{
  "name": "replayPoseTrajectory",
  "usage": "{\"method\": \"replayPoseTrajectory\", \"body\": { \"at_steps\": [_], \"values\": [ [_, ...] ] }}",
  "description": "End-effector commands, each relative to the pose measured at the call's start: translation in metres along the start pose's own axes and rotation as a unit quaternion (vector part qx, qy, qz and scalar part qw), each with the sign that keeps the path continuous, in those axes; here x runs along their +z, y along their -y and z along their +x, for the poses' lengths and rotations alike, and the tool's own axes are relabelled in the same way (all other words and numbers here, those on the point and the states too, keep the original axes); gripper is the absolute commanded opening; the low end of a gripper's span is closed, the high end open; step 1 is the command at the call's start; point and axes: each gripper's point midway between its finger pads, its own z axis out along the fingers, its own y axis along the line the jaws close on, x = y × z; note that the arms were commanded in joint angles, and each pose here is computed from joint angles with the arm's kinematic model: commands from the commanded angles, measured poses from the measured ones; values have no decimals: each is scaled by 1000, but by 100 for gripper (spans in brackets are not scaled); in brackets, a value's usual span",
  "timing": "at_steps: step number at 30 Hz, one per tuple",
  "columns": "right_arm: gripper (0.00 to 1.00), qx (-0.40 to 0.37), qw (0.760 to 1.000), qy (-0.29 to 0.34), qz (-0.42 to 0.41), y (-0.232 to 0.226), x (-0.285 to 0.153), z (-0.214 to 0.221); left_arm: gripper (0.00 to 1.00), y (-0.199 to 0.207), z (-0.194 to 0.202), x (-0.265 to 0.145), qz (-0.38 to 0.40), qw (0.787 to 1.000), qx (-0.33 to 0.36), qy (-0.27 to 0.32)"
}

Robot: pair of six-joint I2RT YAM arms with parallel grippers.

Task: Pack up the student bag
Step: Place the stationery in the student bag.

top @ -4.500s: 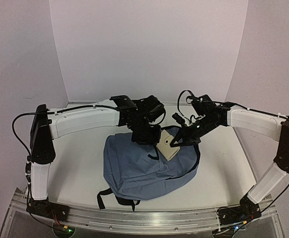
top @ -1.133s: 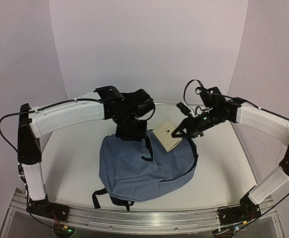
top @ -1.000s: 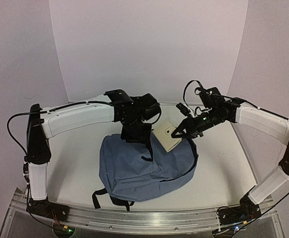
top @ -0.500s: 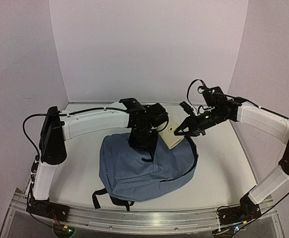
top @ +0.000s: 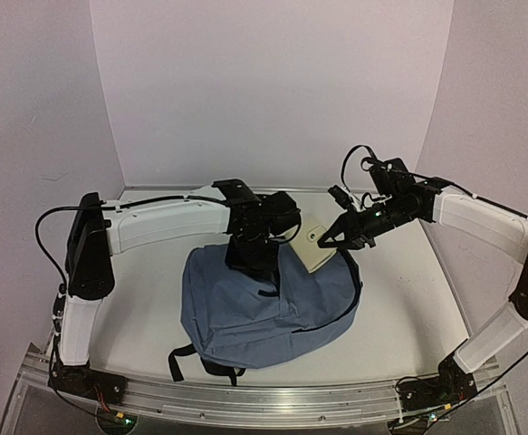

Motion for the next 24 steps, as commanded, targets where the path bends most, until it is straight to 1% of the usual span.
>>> {"method": "replayPoseTrajectory", "body": {
  "at_steps": [1,6,12,18,24],
  "values": [
    [0,-21,1000,12,-16,-9,-2,-8,0,-12,-10,-53,30,999,-9,42],
    [0,-25,999,12,-18,-10,-3,-8,0,-17,-20,-76,57,994,-20,89],
    [0,-27,999,3,-41,-20,-3,-4,0,-16,-27,-87,75,991,-21,113],
    [0,-45,996,-26,-75,-46,8,7,0,-9,-36,-100,116,982,-19,147],
    [0,-43,995,-62,-72,-37,28,17,0,-5,-38,-114,160,971,-10,179]
  ]
}}
